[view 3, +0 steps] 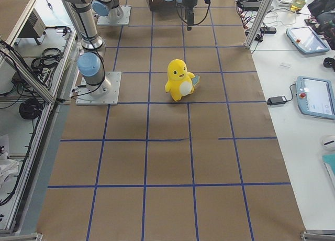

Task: Pull drawer sideways
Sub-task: 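Pull the handle with the left gripper, sliding the drawer out toward the table center, then open the left gripper and lift it off the handle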

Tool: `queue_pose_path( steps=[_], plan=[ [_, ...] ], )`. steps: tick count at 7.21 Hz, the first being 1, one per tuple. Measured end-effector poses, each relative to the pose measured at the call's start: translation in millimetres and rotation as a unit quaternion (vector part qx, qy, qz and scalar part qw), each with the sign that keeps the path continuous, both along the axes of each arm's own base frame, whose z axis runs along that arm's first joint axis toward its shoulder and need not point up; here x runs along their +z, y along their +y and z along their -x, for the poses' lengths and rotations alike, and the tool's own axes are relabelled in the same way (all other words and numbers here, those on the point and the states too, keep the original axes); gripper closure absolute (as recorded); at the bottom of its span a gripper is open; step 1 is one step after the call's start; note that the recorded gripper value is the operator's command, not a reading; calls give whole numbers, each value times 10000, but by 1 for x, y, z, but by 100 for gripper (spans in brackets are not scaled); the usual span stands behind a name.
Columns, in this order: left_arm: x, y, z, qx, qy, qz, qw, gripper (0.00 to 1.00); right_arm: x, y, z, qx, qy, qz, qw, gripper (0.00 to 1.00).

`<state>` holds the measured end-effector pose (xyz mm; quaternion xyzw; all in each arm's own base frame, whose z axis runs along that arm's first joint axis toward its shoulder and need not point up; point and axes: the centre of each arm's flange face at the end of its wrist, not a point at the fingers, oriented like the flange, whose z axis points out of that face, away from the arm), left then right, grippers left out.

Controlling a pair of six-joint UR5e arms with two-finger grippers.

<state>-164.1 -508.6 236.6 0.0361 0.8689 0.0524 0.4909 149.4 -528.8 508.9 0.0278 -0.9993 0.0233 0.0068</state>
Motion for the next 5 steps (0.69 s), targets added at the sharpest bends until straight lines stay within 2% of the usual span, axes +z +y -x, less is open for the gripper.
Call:
queue_pose_path(
  steps=[1,2,4,5],
  plan=[
    [1,1,0,-2,-6,-4,10000,7,0,0,0,-1,0,0,10000,0],
    [4,3,-1,0,-2,13,10000,0,0,0,0,-3,0,0,10000,0],
    [11,2,0,14,71,109,9999,0,0,0,0,-2,0,0,10000,0],
    [21,1,3,47,254,186,9995,0,0,0,0,0,0,0,10000,0]
  ],
)
